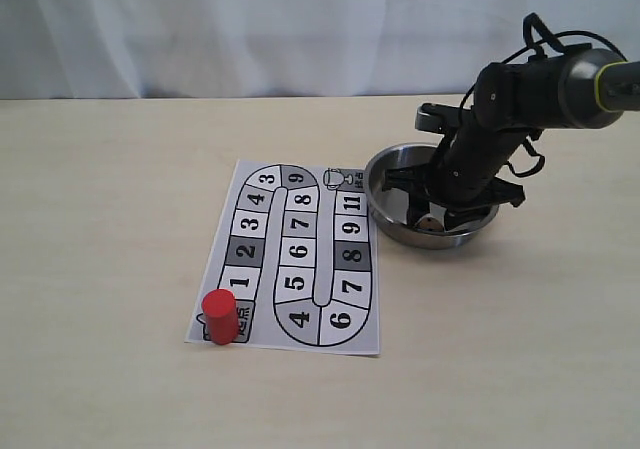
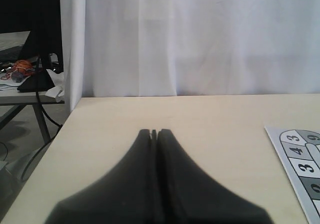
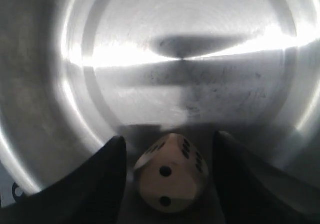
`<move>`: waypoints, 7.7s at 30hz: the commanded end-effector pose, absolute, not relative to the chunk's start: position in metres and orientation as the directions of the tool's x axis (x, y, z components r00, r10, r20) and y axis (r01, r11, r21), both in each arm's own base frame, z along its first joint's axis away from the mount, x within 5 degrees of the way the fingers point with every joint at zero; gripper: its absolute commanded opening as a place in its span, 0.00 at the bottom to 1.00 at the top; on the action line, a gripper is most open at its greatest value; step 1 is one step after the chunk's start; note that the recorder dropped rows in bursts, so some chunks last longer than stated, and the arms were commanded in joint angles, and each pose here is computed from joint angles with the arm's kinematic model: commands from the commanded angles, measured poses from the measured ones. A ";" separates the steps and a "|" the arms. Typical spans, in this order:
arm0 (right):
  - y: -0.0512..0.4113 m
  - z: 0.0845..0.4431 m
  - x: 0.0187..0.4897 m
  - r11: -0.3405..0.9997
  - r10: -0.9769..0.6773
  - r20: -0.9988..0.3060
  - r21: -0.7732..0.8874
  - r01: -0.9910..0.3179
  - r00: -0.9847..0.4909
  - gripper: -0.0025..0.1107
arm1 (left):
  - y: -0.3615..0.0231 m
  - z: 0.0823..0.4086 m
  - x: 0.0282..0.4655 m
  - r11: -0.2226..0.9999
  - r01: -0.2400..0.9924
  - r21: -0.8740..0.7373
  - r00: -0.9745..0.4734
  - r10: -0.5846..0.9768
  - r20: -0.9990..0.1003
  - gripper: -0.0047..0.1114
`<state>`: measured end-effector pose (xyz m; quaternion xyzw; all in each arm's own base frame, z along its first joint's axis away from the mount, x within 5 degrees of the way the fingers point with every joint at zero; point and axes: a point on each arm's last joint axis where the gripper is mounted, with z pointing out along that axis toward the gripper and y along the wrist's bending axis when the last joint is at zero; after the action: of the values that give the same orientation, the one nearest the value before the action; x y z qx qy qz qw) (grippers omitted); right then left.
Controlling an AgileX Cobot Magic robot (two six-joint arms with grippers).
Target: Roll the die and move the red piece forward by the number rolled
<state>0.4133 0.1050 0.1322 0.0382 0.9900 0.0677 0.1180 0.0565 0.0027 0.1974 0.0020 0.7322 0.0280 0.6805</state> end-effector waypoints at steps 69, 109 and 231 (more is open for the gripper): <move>0.029 0.173 0.332 0.978 -0.208 -0.250 -0.024 -0.209 -0.946 0.83 | 0.003 0.200 0.056 0.999 -0.035 0.041 -0.056 0.039 -0.998 0.04; 0.073 0.171 0.310 0.939 -0.323 -0.095 0.093 -0.331 -0.942 0.12 | 0.003 0.200 0.056 0.999 -0.035 0.040 -0.055 0.038 -0.998 0.04; 0.314 0.138 0.295 0.640 -0.611 -0.506 0.138 -0.756 -0.609 0.56 | 0.003 0.200 0.056 0.999 -0.035 0.040 -0.056 0.038 -0.998 0.04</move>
<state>0.2968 0.3158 0.1442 -0.3760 0.8807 0.1818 0.2237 0.0565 0.0027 0.1974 0.0020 0.7322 0.0280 0.6805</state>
